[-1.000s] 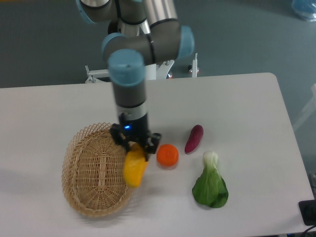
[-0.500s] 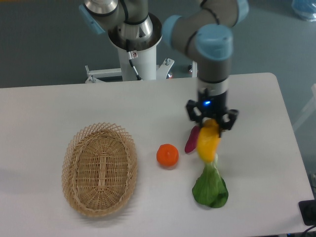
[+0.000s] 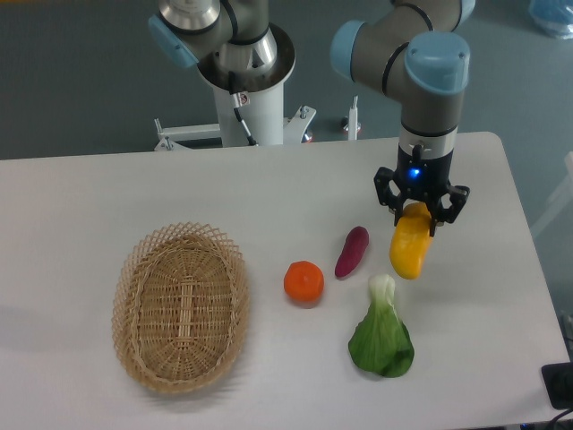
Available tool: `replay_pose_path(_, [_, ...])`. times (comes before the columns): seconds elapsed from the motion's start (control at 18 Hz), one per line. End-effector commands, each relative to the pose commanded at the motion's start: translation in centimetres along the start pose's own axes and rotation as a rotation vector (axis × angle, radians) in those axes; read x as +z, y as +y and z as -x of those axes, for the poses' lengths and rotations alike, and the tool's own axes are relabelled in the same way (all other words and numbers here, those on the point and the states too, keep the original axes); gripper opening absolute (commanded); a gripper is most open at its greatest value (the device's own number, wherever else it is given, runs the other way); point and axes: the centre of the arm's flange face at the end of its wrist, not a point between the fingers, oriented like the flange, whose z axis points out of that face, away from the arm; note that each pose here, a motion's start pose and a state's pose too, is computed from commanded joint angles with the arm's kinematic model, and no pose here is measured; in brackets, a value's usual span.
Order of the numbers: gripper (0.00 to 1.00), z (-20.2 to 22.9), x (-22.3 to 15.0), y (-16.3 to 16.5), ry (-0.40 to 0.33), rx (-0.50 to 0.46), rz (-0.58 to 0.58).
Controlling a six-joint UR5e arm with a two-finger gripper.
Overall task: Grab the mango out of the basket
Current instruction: 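Carry the held mango past the orange toward the bok choy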
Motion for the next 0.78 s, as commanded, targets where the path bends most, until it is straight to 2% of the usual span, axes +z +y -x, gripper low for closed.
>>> replay_pose_path(0.78, [0.48,0.32,-0.22,-0.2,-0.011,-0.004,-0.009])
